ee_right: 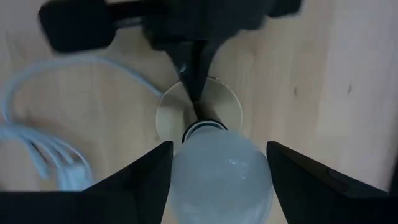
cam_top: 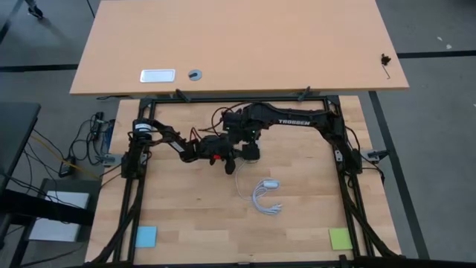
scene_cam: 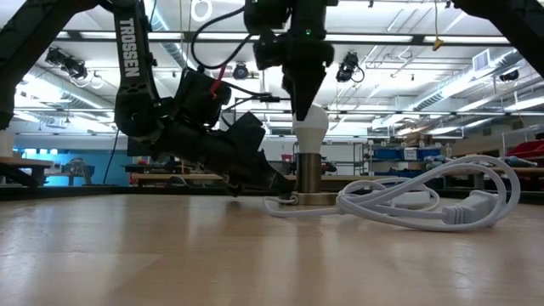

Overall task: Screw lightbulb
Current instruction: Remove the white lightbulb from the golden lamp

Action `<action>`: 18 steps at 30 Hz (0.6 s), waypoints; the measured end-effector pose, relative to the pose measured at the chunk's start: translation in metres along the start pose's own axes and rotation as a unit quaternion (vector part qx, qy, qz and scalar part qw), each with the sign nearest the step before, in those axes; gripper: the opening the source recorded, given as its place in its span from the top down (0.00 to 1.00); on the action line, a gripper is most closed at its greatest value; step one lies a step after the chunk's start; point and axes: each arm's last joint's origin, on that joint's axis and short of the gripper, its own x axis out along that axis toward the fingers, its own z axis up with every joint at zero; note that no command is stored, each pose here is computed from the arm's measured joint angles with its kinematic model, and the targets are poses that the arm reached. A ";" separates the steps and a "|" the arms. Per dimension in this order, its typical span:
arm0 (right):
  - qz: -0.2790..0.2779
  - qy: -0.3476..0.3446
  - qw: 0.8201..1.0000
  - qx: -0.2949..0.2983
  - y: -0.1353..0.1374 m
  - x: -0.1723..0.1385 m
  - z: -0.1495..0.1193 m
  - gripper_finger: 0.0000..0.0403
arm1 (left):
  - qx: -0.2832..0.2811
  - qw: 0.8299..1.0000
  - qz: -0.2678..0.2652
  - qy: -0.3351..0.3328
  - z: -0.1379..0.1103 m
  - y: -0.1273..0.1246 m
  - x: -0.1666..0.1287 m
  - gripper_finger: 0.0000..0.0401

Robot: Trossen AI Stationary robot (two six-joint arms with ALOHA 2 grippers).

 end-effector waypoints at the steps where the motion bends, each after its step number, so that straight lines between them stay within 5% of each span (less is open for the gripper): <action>1: -0.003 0.000 1.000 -0.030 0.002 0.000 0.000 0.37 | 0.000 1.000 0.000 0.000 0.000 0.000 0.000 1.00; 5: -0.017 0.002 0.989 -0.147 0.012 0.000 0.002 0.38 | 0.004 1.000 0.000 0.001 0.000 0.000 0.000 1.00; 9: -0.057 0.001 0.983 -0.174 0.026 -0.004 0.007 0.37 | 0.004 1.000 -0.002 0.002 -0.001 0.000 0.000 1.00; 12: -0.065 -0.021 0.989 -0.132 0.030 -0.017 0.010 0.35 | 0.004 1.000 -0.003 0.002 -0.001 0.000 0.000 1.00; 18: -0.047 -0.043 0.994 0.087 0.024 -0.042 0.008 0.32 | 0.004 1.000 -0.004 0.002 -0.001 0.000 0.000 1.00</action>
